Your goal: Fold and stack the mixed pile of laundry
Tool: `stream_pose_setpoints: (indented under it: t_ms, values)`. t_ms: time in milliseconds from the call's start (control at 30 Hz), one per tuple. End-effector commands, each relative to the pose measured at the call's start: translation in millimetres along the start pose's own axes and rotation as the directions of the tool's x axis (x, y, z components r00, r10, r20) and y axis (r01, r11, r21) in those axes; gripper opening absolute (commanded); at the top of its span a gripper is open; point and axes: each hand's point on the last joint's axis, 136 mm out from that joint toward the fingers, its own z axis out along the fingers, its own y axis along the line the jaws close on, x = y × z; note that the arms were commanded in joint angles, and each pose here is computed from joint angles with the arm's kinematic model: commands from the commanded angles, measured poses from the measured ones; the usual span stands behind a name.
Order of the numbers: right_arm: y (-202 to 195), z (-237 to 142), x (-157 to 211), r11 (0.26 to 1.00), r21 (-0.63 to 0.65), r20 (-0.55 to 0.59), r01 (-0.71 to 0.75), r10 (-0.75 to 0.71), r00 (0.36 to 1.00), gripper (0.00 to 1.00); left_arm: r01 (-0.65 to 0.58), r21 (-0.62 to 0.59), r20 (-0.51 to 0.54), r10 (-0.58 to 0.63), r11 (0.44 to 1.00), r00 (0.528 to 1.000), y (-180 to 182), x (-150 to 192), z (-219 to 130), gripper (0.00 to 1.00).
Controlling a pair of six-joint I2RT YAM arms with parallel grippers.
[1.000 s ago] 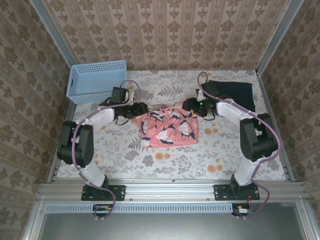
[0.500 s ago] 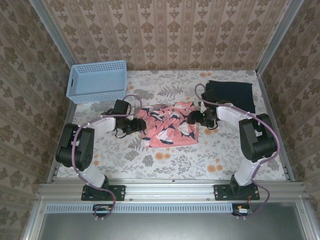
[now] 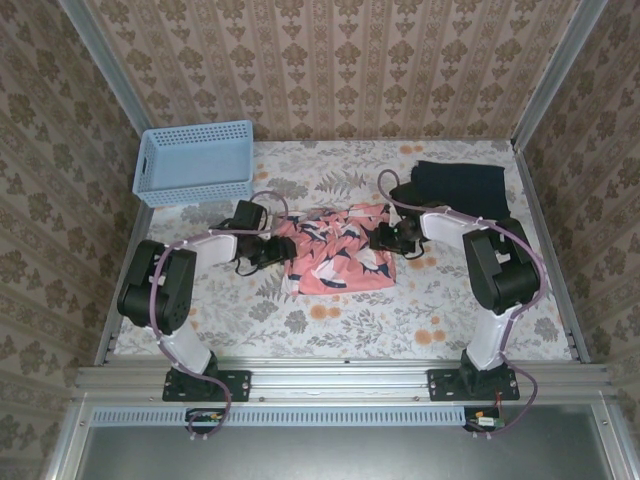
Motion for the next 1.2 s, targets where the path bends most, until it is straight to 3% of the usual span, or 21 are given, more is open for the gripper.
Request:
stream_pose_setpoints:
  t_ms: [0,167,433,833,1167]
  values:
    - [15,7,-1,0.998,-0.064,-0.012,-0.005,0.004,1.000,0.33,-0.036,0.087,0.012,0.035,0.996,0.999,-18,-4,22,0.43]
    - [19,0,-6,0.998,-0.067,0.007,0.004,-0.004,1.000,0.23,-0.073,0.136,0.025,0.070,0.988,0.997,-44,-12,22,0.00]
    - [22,-36,-36,0.997,-0.054,0.079,0.058,-0.054,0.995,0.03,-0.192,0.232,0.085,0.176,0.954,0.981,-125,-39,16,0.00]
    - [-4,-151,-107,0.995,-0.089,0.303,0.037,-0.009,0.953,0.01,-0.359,0.294,0.262,0.287,0.886,0.921,-229,-124,-13,0.00]
    - [-64,-210,-160,0.996,-0.086,0.419,-0.016,0.051,0.906,0.01,-0.454,0.416,0.307,0.348,0.788,0.886,-334,-153,27,0.00]
